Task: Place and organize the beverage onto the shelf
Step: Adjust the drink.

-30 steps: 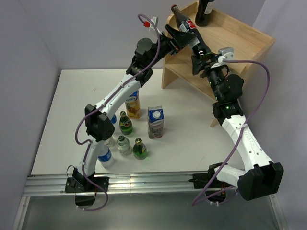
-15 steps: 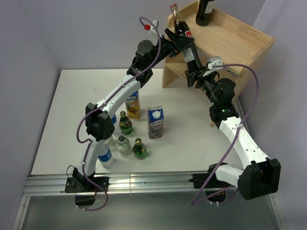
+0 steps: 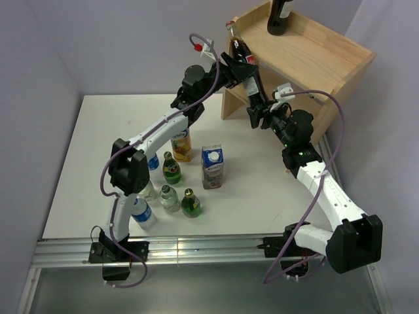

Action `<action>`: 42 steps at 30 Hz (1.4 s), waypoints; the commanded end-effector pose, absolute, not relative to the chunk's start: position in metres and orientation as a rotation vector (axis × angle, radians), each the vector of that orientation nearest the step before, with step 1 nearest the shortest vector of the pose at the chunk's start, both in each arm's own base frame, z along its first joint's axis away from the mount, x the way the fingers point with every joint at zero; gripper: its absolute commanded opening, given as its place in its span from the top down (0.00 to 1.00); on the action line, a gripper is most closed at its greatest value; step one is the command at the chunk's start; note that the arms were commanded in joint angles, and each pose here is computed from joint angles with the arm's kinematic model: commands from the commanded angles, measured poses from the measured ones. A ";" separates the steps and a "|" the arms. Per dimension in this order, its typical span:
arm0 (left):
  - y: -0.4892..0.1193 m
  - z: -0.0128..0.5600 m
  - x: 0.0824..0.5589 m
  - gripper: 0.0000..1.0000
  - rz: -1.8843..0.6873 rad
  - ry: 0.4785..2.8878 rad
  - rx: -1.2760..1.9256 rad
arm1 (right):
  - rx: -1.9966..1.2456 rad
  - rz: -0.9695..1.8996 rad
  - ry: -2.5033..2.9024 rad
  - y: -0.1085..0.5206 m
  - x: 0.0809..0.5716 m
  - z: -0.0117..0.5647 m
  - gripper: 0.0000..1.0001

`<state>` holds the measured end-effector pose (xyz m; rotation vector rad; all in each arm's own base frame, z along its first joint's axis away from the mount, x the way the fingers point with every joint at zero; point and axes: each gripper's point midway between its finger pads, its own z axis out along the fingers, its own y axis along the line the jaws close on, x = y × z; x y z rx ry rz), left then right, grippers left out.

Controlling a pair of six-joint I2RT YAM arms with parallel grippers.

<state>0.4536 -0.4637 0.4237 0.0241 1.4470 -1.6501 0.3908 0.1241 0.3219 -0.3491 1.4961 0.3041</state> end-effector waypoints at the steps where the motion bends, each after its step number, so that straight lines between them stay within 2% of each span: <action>1: -0.447 0.524 0.372 1.00 -1.681 1.138 0.274 | -0.469 0.396 1.169 0.159 0.354 0.411 1.00; 7: -0.422 0.541 0.332 1.00 -1.598 1.038 0.357 | -0.460 0.418 1.167 0.161 0.342 0.416 0.98; 9: -0.406 0.560 0.314 1.00 -1.596 0.963 0.373 | -0.434 0.438 1.157 0.158 0.331 0.424 0.90; 10: -0.405 0.564 0.312 1.00 -1.597 0.954 0.374 | -0.435 0.439 1.167 0.158 0.331 0.421 0.90; 13: -0.399 0.582 0.300 1.00 -1.605 0.916 0.403 | -0.405 0.461 1.175 0.154 0.321 0.427 0.75; 17: -0.388 0.601 0.283 1.00 -1.607 0.883 0.427 | -0.393 0.491 1.191 0.153 0.309 0.430 0.61; 22: -0.364 0.621 0.258 1.00 -1.603 0.791 0.418 | -0.387 0.508 1.206 0.151 0.299 0.431 0.50; 31: -0.341 0.649 0.242 1.00 -1.571 0.694 0.387 | -0.351 0.534 1.243 0.149 0.296 0.429 0.38; 42: -0.313 0.670 0.247 1.00 -1.506 0.654 0.245 | -0.314 0.532 1.337 0.146 0.303 0.408 0.27</action>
